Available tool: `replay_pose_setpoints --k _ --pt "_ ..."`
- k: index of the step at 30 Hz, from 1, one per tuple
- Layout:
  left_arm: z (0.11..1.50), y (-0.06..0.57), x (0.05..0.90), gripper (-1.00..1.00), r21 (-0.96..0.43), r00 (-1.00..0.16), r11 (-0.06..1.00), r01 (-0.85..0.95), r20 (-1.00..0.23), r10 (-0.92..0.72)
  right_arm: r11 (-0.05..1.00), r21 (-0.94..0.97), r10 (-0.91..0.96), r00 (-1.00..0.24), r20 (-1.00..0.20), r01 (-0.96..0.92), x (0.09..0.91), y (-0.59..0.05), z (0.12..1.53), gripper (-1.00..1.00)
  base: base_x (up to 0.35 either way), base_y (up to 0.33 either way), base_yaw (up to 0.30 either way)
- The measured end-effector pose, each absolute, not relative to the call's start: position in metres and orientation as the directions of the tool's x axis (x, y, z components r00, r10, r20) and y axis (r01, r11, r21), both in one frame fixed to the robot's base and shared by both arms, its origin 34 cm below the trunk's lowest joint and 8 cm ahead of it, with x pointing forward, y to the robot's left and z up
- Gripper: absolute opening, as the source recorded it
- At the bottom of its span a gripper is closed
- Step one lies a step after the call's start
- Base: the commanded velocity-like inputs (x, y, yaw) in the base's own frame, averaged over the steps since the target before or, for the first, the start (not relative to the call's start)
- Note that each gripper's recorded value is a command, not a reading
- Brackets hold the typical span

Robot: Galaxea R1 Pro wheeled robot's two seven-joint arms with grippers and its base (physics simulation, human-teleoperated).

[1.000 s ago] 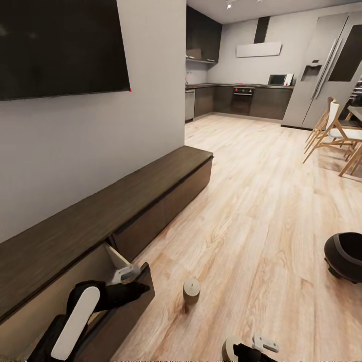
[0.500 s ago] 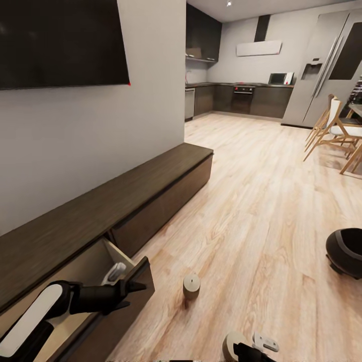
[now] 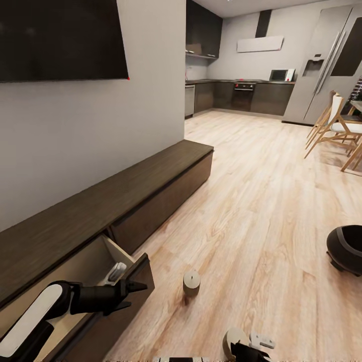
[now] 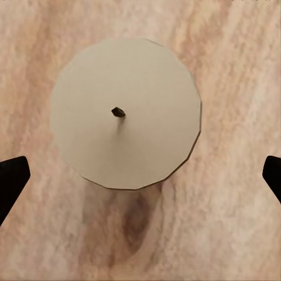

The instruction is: Place each of the two pumpkins and all three candles from the living room inside a cabinet in the living room (use any cabinet), then make sure every cabinet is closed, and position the cauldron so it is next to a table in the living room.

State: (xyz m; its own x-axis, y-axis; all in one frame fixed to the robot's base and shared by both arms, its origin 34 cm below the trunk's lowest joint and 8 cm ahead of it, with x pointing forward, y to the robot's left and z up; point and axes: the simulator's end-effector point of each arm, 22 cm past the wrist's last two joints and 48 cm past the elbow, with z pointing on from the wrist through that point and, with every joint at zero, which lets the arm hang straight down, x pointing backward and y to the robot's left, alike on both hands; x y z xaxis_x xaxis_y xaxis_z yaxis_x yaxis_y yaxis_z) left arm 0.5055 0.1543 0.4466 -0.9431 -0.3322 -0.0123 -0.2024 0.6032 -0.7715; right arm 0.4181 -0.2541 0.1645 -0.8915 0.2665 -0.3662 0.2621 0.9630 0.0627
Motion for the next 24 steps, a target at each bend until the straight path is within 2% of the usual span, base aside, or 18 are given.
replay_pose_setpoints --k 13,24 --pt "0.441 0.148 0.506 1.0 -0.798 -0.942 0.563 -0.216 0.019 -0.334 0.966 0.054 0.257 -0.902 -0.347 0.255 0.409 -0.253 0.154 1.0 0.0 0.0 0.0" --pt "0.44 0.149 0.506 1.0 -0.796 -0.942 0.565 -0.218 0.021 -0.334 0.978 0.074 0.207 -0.916 -0.345 0.193 0.408 -0.221 0.154 1.0 0.02 0.0 0.0"
